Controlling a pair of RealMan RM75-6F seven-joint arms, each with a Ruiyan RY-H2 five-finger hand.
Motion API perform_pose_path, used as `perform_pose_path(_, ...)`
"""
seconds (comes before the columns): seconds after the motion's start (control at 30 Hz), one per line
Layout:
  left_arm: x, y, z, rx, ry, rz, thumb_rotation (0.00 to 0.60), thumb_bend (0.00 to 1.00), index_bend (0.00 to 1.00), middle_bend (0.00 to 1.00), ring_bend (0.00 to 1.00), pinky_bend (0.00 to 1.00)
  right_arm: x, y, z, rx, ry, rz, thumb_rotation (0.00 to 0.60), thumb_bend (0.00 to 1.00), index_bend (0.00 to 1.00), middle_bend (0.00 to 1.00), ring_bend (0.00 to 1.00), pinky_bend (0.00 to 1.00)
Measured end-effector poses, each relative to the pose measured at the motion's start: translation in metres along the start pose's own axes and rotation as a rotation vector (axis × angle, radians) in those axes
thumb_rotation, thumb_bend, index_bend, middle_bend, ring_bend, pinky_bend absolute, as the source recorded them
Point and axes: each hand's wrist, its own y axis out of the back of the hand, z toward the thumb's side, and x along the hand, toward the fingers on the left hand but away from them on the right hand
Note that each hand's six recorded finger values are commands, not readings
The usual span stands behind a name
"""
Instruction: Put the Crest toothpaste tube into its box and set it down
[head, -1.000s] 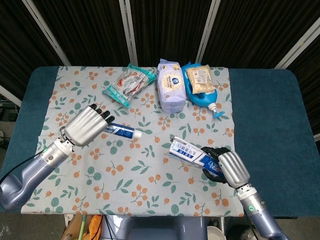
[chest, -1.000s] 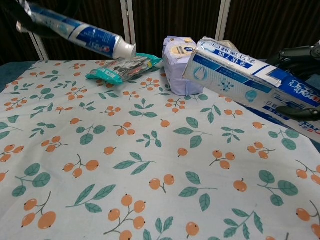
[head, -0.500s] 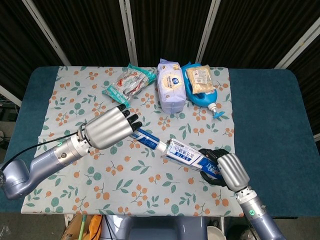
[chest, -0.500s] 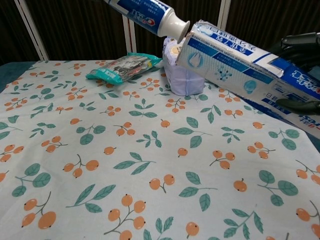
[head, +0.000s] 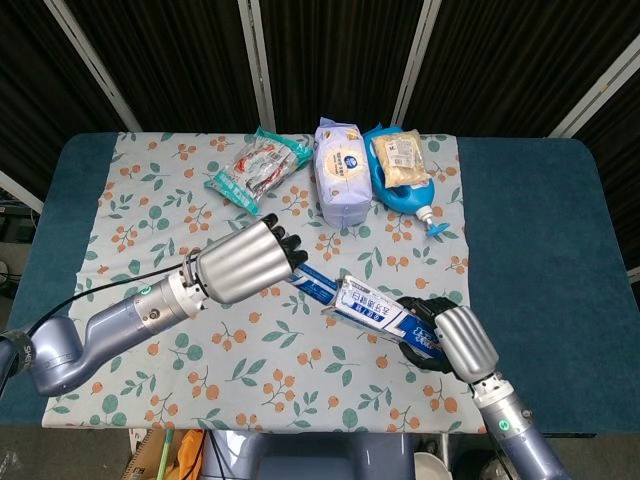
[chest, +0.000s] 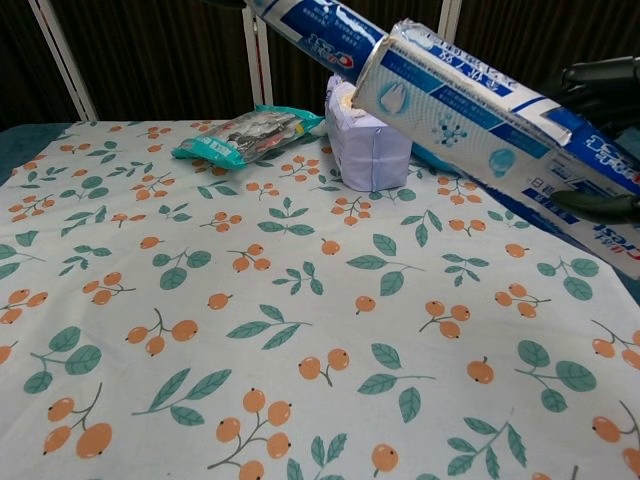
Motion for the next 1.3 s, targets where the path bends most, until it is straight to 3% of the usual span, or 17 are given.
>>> perform_pose_path(0.2,0.017,0.008,0.010,0.042,-0.034,0.042,0.600,0.48,0.63,0.74,0.73,0.69,0.000,0.000,0.002,-0.012,0.001,-0.005,0.600,0.34,0.31,0.53,0.46,0.40)
perform_pose_path(0.47,0.057,0.039,0.032,0.137,-0.088,0.194,0.600,0.46,0.58,0.66,0.65,0.68,-0.002,0.009,0.003,-0.103,-0.009,-0.052,0.600,0.34,0.32,0.53,0.46,0.40)
perform_pose_path(0.57,0.067,0.051,0.041,0.188,-0.124,0.238,0.600,0.35,0.51,0.57,0.56,0.63,-0.003,0.014,0.006,-0.192,-0.010,-0.076,0.600,0.34,0.32,0.53,0.46,0.40)
perform_pose_path(0.67,0.077,0.064,0.049,0.255,-0.146,0.287,0.600,0.19,0.39,0.43,0.42,0.49,-0.003,0.019,0.008,-0.284,-0.008,-0.096,0.600,0.34,0.32,0.53,0.46,0.40)
perform_pose_path(0.8,0.082,0.075,0.050,0.341,-0.115,0.348,0.600,0.07,0.23,0.23,0.25,0.34,-0.003,0.028,0.011,-0.391,-0.001,-0.131,0.600,0.34,0.32,0.53,0.46,0.40)
perform_pose_path(0.97,0.086,0.094,0.050,0.429,-0.042,0.447,0.600,0.01,0.10,0.11,0.15,0.24,-0.002,0.036,0.013,-0.467,0.005,-0.163,0.600,0.34,0.32,0.53,0.46,0.40)
perform_pose_path(1.3,0.079,0.118,0.042,0.394,0.052,0.548,0.600,0.00,0.06,0.08,0.13,0.21,-0.001,0.045,0.015,-0.571,0.035,-0.229,0.600,0.34,0.31,0.53,0.46,0.40)
